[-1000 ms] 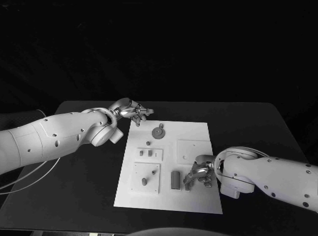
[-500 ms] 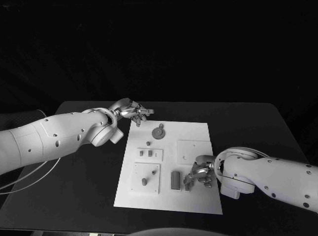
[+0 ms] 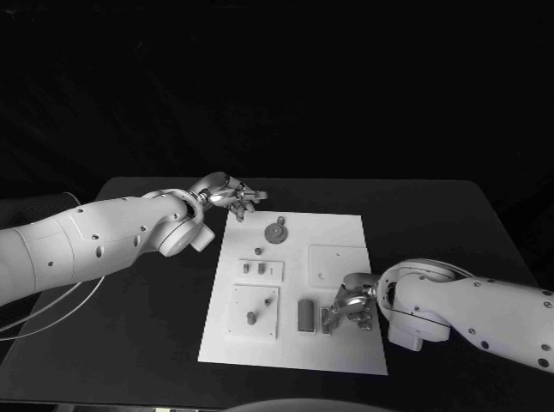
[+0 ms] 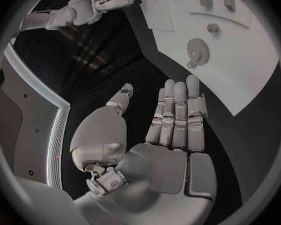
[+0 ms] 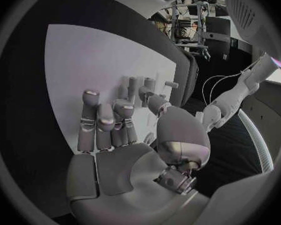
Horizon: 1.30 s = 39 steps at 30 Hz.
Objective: Assemble the parts on the task board
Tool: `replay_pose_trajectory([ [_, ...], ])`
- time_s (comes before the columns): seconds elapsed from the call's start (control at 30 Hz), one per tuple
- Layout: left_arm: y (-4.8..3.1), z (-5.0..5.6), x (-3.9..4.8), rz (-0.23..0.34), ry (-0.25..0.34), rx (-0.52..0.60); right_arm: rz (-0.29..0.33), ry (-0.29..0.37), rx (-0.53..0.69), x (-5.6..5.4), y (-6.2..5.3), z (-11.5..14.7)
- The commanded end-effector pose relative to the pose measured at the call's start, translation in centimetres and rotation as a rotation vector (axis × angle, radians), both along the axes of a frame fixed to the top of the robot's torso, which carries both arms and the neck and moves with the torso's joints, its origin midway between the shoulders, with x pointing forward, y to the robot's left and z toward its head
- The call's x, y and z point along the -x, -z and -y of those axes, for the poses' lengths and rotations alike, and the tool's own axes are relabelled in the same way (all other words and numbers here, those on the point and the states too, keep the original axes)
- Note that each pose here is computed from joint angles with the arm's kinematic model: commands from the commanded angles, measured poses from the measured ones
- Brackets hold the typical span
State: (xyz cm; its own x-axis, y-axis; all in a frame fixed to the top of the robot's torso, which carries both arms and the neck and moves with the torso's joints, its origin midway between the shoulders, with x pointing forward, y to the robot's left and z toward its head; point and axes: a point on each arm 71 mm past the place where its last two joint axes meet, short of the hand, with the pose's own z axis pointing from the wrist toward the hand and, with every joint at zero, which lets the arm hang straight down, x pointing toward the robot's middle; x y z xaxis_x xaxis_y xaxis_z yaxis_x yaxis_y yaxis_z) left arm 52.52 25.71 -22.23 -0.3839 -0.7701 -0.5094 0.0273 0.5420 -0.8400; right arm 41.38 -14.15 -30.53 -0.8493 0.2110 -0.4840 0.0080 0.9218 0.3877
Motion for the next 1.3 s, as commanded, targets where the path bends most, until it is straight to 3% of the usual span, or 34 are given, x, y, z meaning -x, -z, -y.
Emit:
replay_pose_trajectory([
  [0.03, -0.09, 0.1, 0.02, 0.002, 0.01, 0.003, -0.001, -0.016, -0.01, 0.3, 0.0, 0.1],
  [0.43, -0.09, 0.0, 0.07, 0.001, 0.007, 0.002, -0.031, -0.066, 0.028, 0.9, 0.1, 0.5],
  [1.3, -0.1, 0.1, 0.09, 0.001, 0.011, 0.003, -0.023, -0.081, 0.04, 0.8, 0.3, -0.3],
])
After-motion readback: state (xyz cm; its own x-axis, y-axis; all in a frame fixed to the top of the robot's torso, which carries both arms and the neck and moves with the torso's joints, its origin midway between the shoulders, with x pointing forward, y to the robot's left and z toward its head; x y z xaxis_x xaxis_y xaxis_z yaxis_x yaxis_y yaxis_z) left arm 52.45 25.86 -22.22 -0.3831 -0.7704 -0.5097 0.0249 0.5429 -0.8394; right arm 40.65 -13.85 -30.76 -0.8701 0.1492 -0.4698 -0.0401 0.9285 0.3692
